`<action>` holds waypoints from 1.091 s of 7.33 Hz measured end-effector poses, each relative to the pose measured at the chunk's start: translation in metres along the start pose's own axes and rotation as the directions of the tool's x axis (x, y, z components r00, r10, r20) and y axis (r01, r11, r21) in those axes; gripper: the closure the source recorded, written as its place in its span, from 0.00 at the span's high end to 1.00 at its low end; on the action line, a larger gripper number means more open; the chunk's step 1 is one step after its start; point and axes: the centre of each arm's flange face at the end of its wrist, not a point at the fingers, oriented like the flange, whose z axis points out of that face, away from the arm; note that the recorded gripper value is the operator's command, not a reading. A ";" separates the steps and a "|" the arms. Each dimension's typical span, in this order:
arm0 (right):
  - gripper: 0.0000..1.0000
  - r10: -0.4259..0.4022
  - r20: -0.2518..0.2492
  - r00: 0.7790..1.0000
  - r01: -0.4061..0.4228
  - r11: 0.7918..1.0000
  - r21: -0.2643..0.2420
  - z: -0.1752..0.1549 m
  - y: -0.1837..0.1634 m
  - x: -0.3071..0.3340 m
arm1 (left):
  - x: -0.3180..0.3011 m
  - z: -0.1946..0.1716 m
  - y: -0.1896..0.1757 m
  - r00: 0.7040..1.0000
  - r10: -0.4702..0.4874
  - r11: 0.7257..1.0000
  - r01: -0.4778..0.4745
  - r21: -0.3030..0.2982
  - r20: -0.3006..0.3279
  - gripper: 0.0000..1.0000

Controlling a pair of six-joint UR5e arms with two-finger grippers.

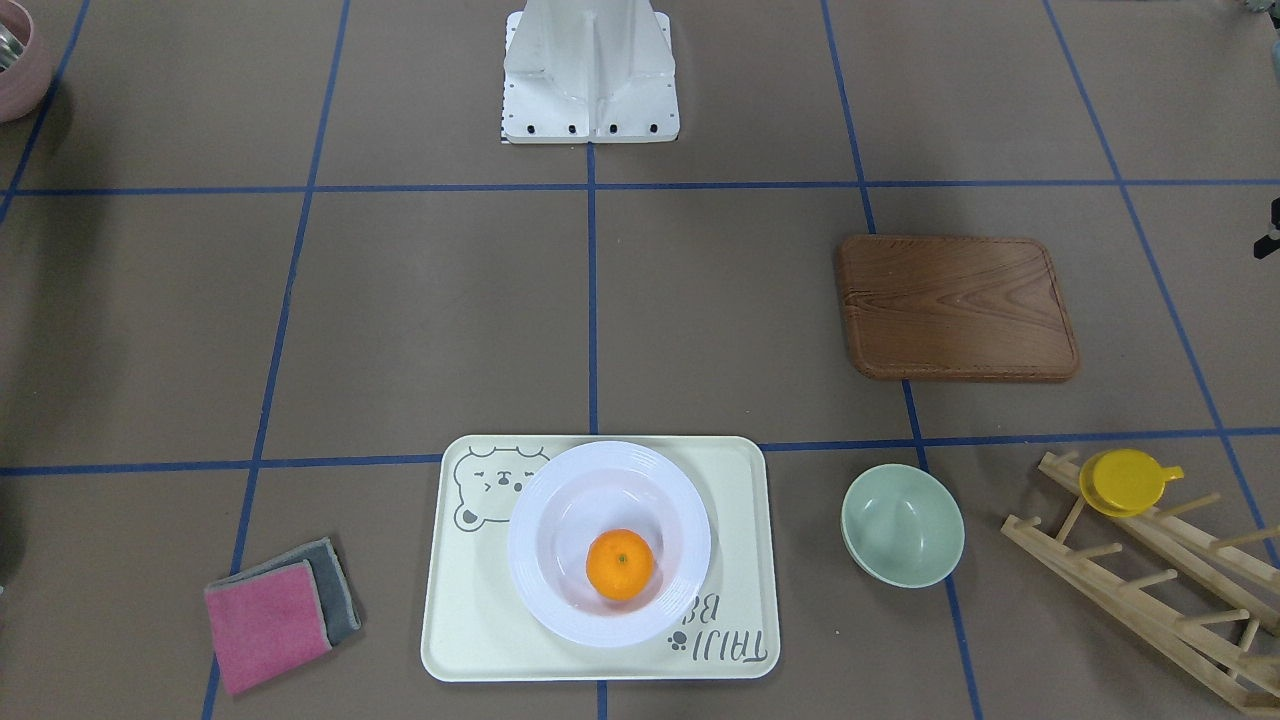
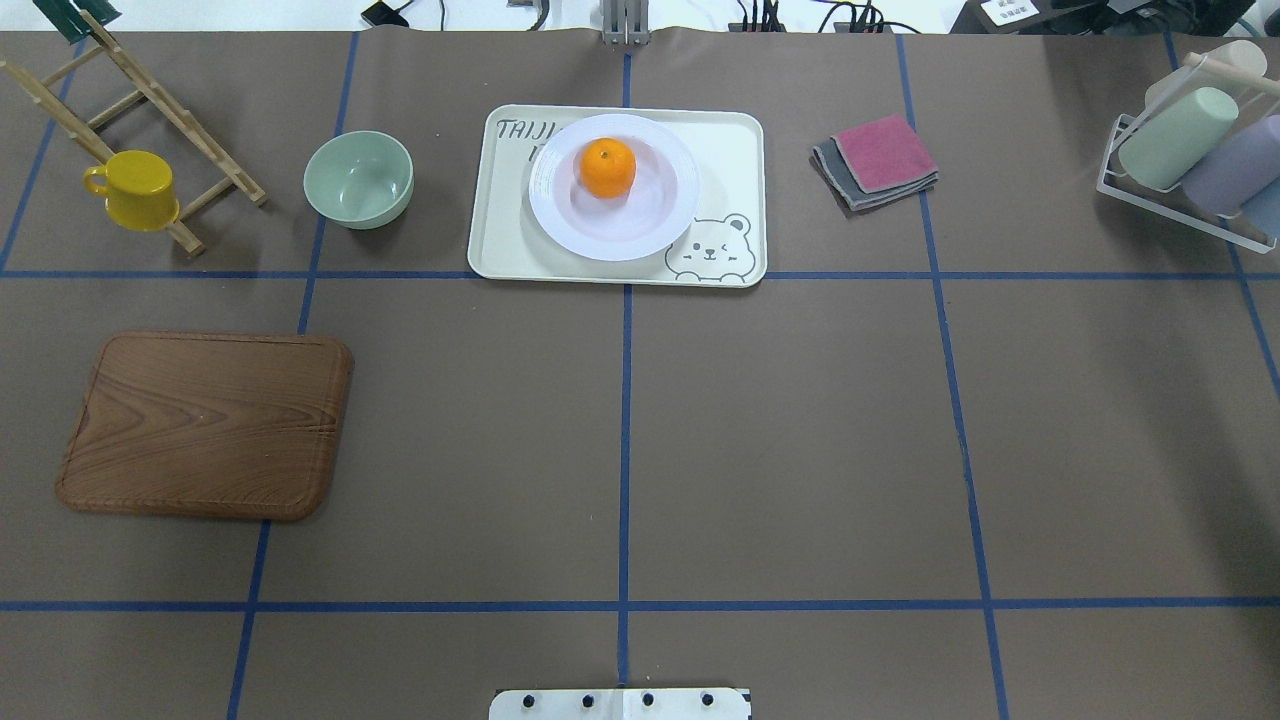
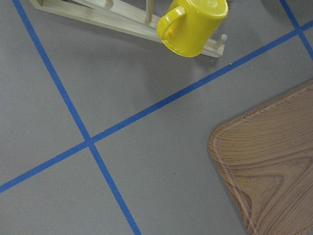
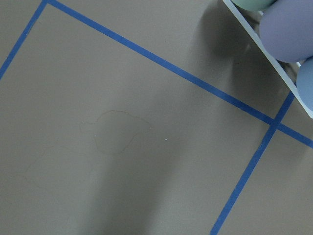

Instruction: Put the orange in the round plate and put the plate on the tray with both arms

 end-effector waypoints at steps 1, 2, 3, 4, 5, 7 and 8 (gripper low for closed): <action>1.00 -0.005 0.003 1.000 0.005 1.000 0.001 -0.001 0.001 0.002 | 0.000 0.000 0.000 1.000 0.000 1.000 0.000 0.000 0.000 1.00; 1.00 -0.009 0.009 1.000 0.009 1.000 0.003 -0.002 0.002 0.003 | -0.001 0.001 0.000 1.000 0.001 1.000 -0.001 0.000 0.000 1.00; 1.00 -0.020 0.014 1.000 0.020 1.000 0.001 -0.001 0.004 0.005 | -0.001 0.001 0.000 1.000 0.005 1.000 -0.005 0.003 0.001 1.00; 1.00 -0.037 0.017 0.999 0.037 0.999 -0.004 0.002 0.007 0.010 | -0.001 0.000 0.000 1.000 0.009 1.000 -0.009 0.008 0.002 1.00; 1.00 -0.049 0.022 0.999 0.049 0.999 -0.007 0.005 0.010 0.016 | -0.001 0.000 0.000 1.000 0.010 1.000 -0.010 0.010 0.003 1.00; 1.00 -0.044 0.031 0.999 0.044 0.999 -0.008 0.005 0.013 0.021 | -0.001 0.000 0.002 1.000 0.011 1.000 -0.011 0.011 0.003 1.00; 1.00 -0.029 0.033 0.999 0.030 0.999 -0.014 0.002 0.011 0.022 | -0.001 0.000 0.002 1.000 0.012 1.000 -0.012 0.011 0.004 1.00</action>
